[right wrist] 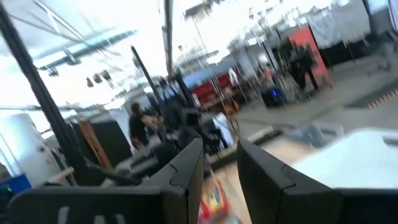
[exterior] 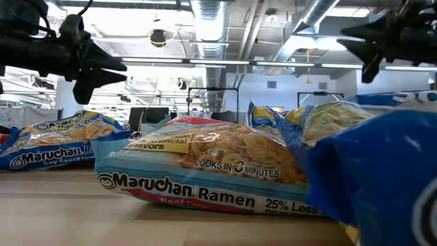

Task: Sort Maruchan noodles
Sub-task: Put the blue noodle pack into the black bin

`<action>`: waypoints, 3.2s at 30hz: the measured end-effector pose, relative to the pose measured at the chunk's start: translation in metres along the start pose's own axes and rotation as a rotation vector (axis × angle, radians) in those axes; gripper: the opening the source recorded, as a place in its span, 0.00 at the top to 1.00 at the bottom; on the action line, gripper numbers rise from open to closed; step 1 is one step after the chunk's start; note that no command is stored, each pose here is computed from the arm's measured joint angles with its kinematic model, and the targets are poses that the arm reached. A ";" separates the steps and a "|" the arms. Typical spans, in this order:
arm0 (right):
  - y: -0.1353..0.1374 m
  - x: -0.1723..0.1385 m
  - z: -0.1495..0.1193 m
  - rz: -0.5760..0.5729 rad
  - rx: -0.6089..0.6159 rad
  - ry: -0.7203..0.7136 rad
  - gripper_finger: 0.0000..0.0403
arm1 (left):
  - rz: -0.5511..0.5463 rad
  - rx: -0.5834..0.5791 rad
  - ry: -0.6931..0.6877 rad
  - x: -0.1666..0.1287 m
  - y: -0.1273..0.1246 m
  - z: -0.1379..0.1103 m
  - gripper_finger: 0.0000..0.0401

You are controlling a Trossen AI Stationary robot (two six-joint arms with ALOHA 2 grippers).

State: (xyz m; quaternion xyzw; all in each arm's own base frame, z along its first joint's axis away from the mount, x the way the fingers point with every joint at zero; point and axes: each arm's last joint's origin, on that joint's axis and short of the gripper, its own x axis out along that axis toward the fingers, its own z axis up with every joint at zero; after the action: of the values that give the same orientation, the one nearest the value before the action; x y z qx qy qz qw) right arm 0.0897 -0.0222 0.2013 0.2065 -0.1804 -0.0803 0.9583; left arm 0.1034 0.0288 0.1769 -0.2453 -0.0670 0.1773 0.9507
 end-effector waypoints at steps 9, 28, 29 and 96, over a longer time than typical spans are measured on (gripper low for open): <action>0.009 -0.002 0.018 0.089 -0.026 -0.190 0.60 | 0.014 -0.094 -0.091 0.000 -0.002 0.007 0.75; 0.046 -0.010 0.093 0.163 -0.245 -0.557 0.39 | 0.019 -0.129 -0.096 0.000 -0.002 0.008 0.75; 0.048 -0.009 0.099 0.154 -0.263 -0.547 0.39 | 0.024 -0.140 -0.100 0.000 -0.002 0.008 0.75; 0.023 0.171 -0.062 -0.052 -0.228 1.177 0.39 | 0.063 -0.188 -0.028 0.000 0.002 0.001 0.75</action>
State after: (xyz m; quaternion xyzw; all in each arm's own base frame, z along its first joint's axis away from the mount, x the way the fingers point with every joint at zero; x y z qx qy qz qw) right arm 0.2731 -0.0182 0.2120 0.1167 0.3954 0.0055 0.9111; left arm 0.1025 0.0306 0.1769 -0.3327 -0.0891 0.2036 0.9165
